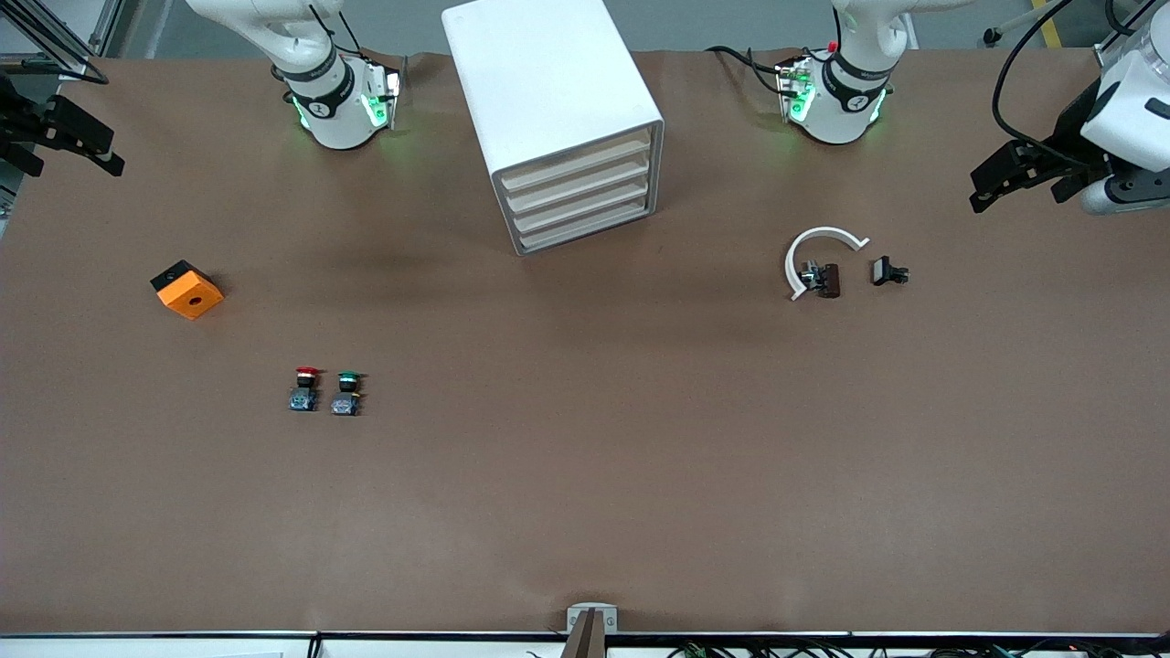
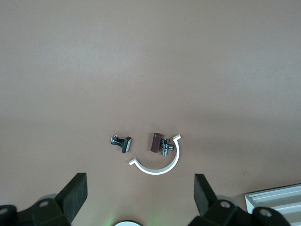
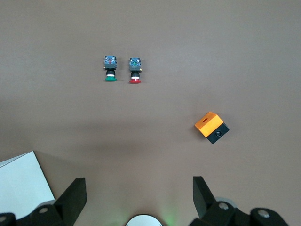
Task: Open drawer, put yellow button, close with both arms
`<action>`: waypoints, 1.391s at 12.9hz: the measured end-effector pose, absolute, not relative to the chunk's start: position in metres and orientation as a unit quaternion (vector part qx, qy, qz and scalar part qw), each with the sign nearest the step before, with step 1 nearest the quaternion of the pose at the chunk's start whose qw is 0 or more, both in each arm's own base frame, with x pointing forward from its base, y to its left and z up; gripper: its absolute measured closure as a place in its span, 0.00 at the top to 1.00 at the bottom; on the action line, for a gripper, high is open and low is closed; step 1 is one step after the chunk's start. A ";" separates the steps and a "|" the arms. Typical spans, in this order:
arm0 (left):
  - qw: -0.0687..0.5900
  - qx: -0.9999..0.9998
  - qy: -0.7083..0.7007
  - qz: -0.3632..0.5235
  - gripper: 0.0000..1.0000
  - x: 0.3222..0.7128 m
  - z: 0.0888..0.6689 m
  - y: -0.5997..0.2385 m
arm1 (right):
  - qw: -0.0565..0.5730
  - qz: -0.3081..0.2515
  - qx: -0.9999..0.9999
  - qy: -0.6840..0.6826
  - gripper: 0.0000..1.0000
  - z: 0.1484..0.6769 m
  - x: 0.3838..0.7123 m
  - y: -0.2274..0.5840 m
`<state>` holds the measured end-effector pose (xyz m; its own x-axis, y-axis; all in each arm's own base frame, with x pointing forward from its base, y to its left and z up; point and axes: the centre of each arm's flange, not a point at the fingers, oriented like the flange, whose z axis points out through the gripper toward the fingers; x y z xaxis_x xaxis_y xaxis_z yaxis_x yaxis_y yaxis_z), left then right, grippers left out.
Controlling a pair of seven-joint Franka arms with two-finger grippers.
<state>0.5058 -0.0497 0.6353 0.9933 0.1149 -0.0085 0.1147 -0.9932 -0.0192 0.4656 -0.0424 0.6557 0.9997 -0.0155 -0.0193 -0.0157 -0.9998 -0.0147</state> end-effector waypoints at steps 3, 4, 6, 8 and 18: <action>0.009 -0.998 -0.069 0.006 1.00 0.507 0.634 -0.049 | 0.007 0.009 -1.000 0.008 1.00 0.656 0.466 -0.042; 0.009 -0.996 -0.083 0.007 1.00 0.507 0.634 -0.049 | 0.007 0.009 -1.000 0.008 1.00 0.656 0.466 -0.042; 0.010 -0.995 -0.097 0.008 1.00 0.507 0.633 -0.048 | 0.007 0.008 -1.000 0.008 1.00 0.657 0.466 -0.042; 0.010 -0.996 -0.089 0.008 1.00 0.507 0.633 -0.047 | 0.007 0.006 -1.000 0.008 1.00 0.659 0.466 -0.042; 0.009 -0.999 -0.053 0.011 1.00 0.511 0.631 -0.045 | 0.007 0.002 -1.000 0.010 1.00 0.663 0.466 -0.044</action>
<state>0.5107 -0.0452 0.6310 0.9942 0.1053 -0.0211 0.1049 -0.9943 -0.0188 0.4655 -0.0442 0.6628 0.9998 -0.0191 -0.0040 -0.0191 -0.9997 -0.0144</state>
